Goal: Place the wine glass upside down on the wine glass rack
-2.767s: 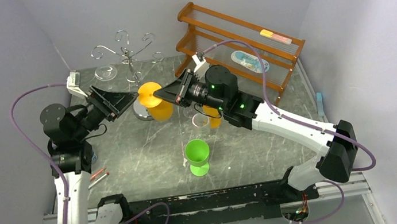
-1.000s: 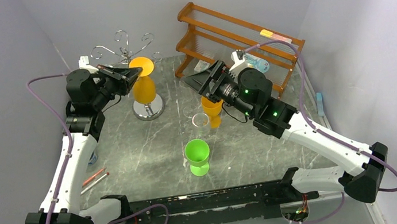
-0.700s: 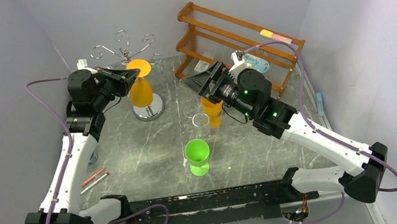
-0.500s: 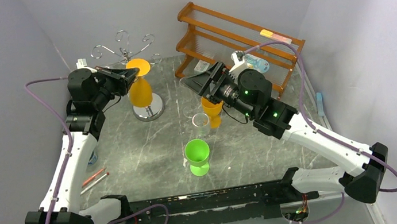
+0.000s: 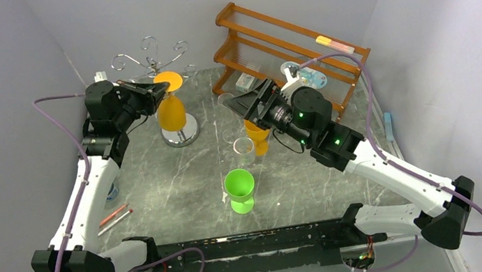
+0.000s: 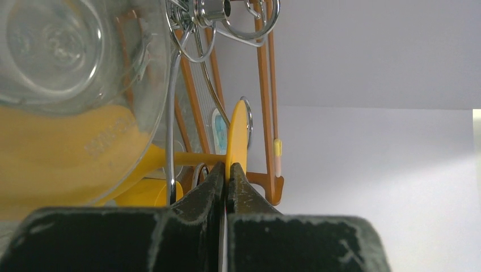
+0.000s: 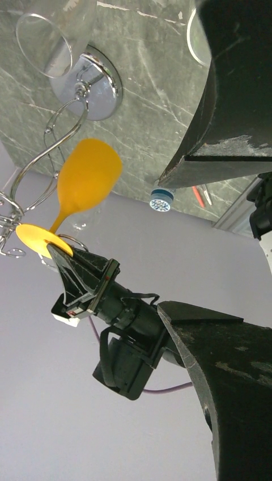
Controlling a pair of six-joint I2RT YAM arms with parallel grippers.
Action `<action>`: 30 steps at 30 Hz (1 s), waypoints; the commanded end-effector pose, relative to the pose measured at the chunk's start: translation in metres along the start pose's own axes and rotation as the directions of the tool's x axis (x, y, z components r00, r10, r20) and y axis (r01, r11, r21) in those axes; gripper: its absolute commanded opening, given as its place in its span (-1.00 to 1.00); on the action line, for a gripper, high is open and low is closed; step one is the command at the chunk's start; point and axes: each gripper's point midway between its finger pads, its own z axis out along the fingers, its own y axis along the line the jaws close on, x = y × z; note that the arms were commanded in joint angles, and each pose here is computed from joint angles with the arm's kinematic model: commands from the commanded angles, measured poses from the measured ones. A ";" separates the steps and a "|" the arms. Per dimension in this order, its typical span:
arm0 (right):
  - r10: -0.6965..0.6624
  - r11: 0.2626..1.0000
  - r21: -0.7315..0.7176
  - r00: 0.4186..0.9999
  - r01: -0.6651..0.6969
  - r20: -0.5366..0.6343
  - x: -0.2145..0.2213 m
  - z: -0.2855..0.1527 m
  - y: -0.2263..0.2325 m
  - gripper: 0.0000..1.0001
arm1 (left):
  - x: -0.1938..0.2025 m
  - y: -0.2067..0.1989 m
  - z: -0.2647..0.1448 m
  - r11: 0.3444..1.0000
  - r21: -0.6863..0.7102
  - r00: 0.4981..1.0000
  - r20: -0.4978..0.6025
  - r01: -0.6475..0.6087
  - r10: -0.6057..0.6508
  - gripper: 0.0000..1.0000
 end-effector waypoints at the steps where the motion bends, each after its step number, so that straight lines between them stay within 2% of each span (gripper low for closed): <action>1: -0.008 1.000 0.010 1.000 0.008 0.022 -0.005 -0.005 -0.003 0.53 | -0.016 -0.023 0.001 0.998 0.055 0.997 0.076 -0.015 0.011 -0.90; 8: -0.001 1.000 0.010 0.999 0.001 0.034 -0.008 -0.013 -0.004 0.53 | -0.031 -0.026 -0.007 0.999 0.037 0.987 0.159 -0.017 0.011 -0.90; 14: -0.003 1.000 0.012 0.999 0.003 0.043 -0.011 -0.018 -0.004 0.53 | -0.025 -0.022 -0.001 0.999 0.042 0.992 0.125 0.012 -0.017 -0.90; 23: -0.002 1.000 0.013 0.999 0.001 0.034 -0.008 -0.018 -0.005 0.53 | -0.029 -0.019 -0.021 1.000 0.028 0.984 0.176 0.006 -0.011 -0.90; 30: 0.003 1.000 0.020 1.000 -0.003 0.024 -0.005 -0.018 -0.010 0.53 | -0.015 -0.004 -0.027 0.999 0.023 0.992 0.125 0.026 -0.029 -0.90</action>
